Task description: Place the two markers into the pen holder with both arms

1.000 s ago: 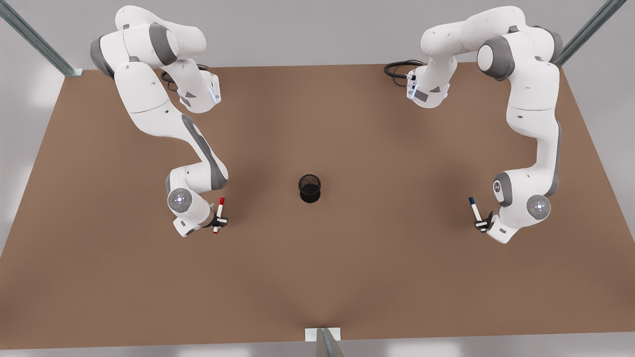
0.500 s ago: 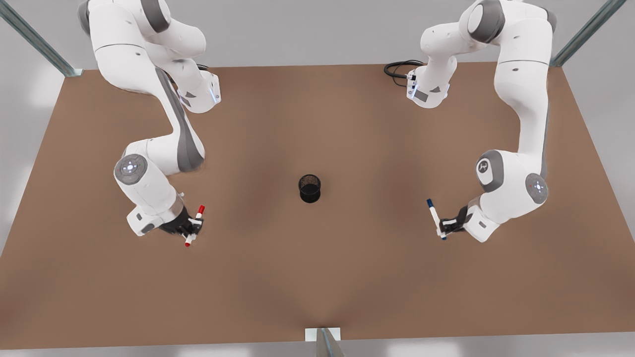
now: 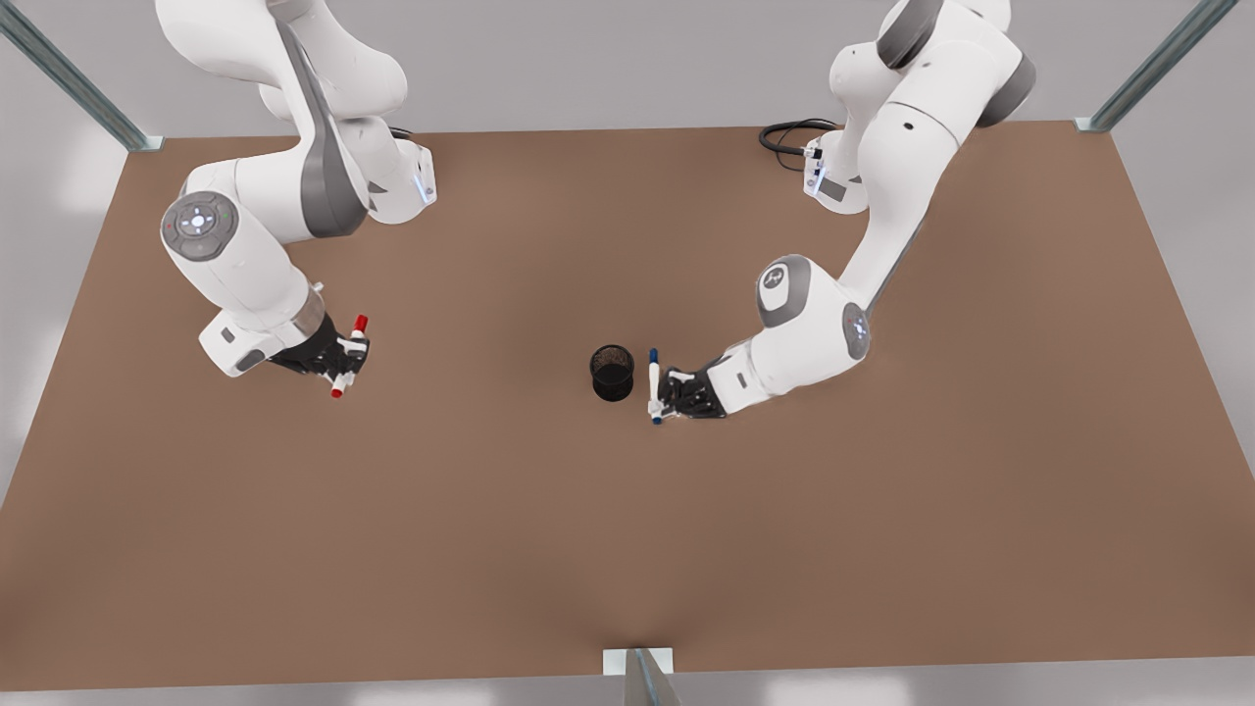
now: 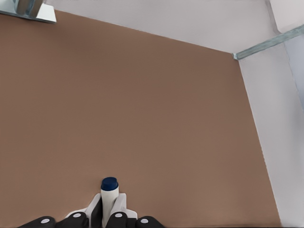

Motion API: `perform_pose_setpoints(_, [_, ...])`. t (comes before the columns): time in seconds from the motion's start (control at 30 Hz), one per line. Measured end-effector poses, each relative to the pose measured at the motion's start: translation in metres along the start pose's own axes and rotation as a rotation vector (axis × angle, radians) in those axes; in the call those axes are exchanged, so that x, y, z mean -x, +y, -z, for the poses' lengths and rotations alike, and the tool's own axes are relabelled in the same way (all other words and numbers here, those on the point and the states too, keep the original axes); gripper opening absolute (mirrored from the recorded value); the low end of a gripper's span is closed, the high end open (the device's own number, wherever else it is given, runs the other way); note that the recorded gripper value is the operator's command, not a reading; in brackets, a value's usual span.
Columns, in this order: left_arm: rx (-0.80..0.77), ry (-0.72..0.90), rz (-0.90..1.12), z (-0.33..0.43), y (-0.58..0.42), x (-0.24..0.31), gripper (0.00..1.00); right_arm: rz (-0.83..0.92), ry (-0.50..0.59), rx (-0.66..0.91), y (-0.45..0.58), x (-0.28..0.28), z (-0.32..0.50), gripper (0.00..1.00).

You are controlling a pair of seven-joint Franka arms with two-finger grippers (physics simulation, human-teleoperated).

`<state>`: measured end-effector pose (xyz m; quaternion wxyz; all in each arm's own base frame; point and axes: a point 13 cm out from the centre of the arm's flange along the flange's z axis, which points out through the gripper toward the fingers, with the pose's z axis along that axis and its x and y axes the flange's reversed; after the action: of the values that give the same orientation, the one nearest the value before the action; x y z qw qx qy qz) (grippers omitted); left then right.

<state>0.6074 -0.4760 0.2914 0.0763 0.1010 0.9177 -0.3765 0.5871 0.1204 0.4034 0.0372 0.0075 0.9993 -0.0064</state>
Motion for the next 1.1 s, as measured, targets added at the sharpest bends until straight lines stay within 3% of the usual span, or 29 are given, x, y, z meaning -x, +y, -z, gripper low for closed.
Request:
perform_pose_setpoints(0.43, [0.096,-0.218,-0.222,-0.097,-0.011,-0.061,0.21,0.017,0.032,-0.008,-0.011,-0.005,-0.003,0.21])
perform_pose_setpoints(0.9, [0.192,-0.319,-0.403,-0.110,-0.004,-0.088,0.21,0.128,0.004,0.052,0.062,-0.010,0.002,0.21])
perform_pose_setpoints(0.93, [0.194,-0.317,-0.416,-0.115,-0.005,-0.094,0.45,0.157,-0.003,0.065,0.081,-0.011,0.003,0.21])
perform_pose_setpoints(0.97, [0.194,-0.313,-0.430,-0.120,-0.009,-0.100,0.98,0.190,-0.015,0.081,0.104,-0.011,0.005,0.21])
perform_pose_setpoints(1.1, [0.196,-0.325,-0.464,-0.123,-0.018,-0.106,1.00,0.308,-0.040,0.128,0.185,-0.026,-0.004,0.21])
